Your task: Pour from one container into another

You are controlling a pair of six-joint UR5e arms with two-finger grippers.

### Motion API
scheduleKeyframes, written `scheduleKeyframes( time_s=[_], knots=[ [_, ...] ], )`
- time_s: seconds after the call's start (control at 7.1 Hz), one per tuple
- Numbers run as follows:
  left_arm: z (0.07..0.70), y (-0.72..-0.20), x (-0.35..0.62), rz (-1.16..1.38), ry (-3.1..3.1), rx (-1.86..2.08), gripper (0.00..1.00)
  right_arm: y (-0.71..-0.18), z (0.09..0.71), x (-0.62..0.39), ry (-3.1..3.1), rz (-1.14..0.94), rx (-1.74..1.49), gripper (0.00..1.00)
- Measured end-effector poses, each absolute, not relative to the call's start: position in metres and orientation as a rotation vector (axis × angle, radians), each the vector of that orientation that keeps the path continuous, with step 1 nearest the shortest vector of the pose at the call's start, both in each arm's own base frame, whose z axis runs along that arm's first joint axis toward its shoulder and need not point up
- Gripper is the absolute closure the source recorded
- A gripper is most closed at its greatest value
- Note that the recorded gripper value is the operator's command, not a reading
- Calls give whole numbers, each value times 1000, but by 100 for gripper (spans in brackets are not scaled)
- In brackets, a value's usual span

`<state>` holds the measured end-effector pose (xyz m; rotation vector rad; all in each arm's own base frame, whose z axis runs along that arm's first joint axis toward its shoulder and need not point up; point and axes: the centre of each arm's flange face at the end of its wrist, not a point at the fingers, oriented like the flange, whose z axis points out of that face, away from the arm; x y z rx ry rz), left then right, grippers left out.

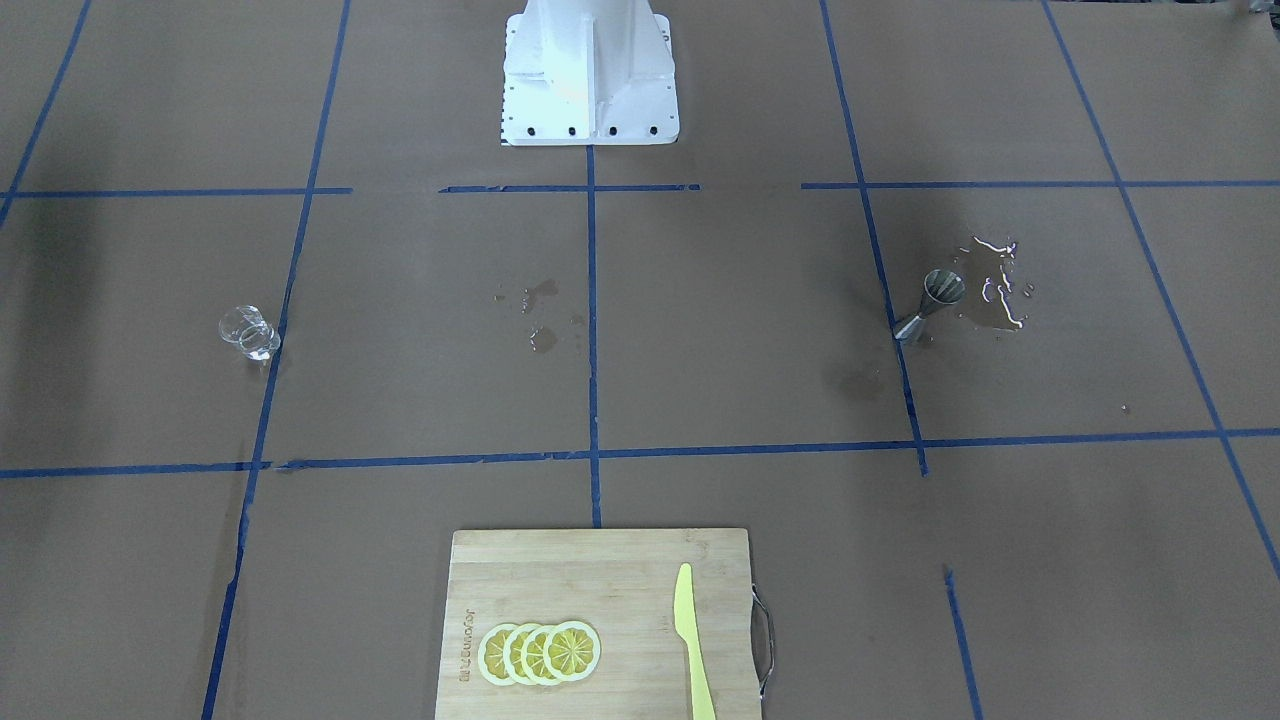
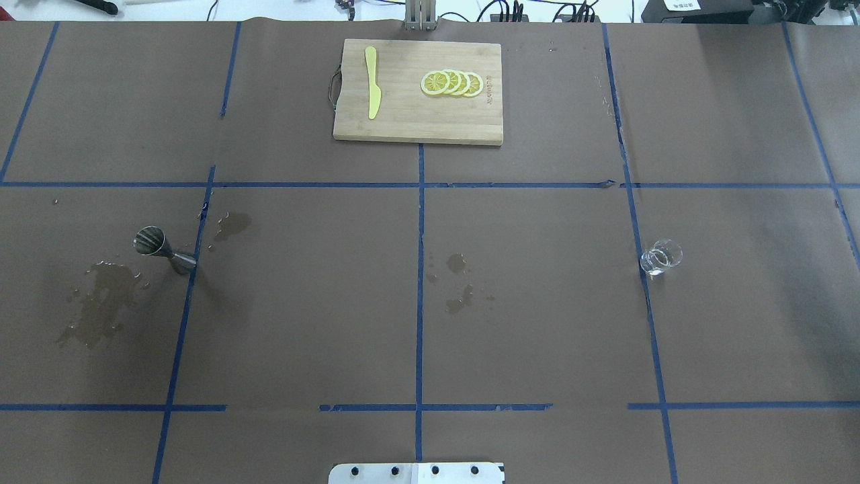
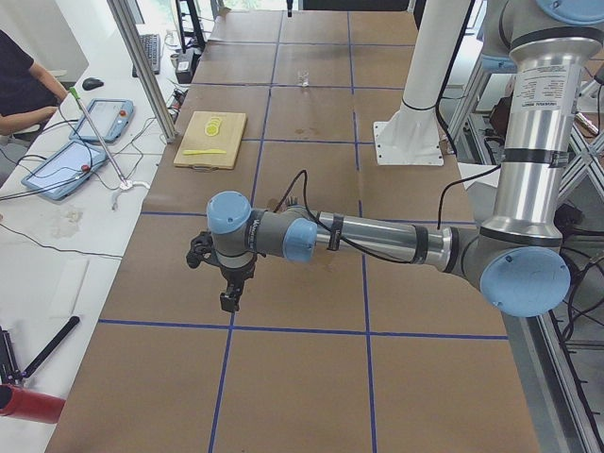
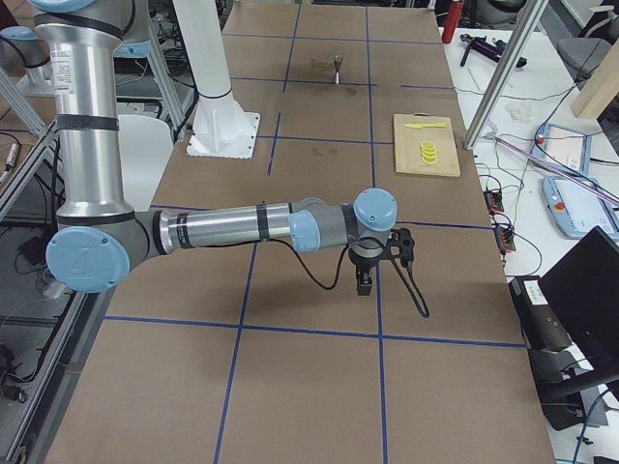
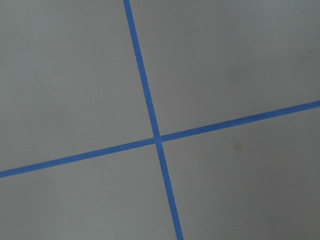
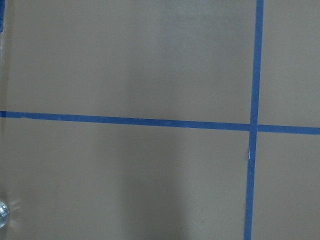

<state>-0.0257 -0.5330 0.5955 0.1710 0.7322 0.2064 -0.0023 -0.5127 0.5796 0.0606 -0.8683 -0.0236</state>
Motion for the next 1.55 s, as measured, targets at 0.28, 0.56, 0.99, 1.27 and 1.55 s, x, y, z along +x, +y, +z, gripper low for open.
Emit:
scheduleKeyframes(
  time_s=[0.28,0.56,0.99,1.27,1.55],
  knots=[
    [587,-533,-25,220,745,200,0,-512,580,2,-863,-18,67,0],
    [580,-530,-23,240,773,231,0,-510,581,3,-862,-18,70,0],
    [555,-533,-1,278,841,344,0,-509,583,3,-862,-17,70,0],
    [524,-532,57,226,899,395,0,-509,580,3,-867,-19,73,0],
    [493,-503,160,87,964,496,0,-510,577,2,-868,-21,79,0]
  ],
)
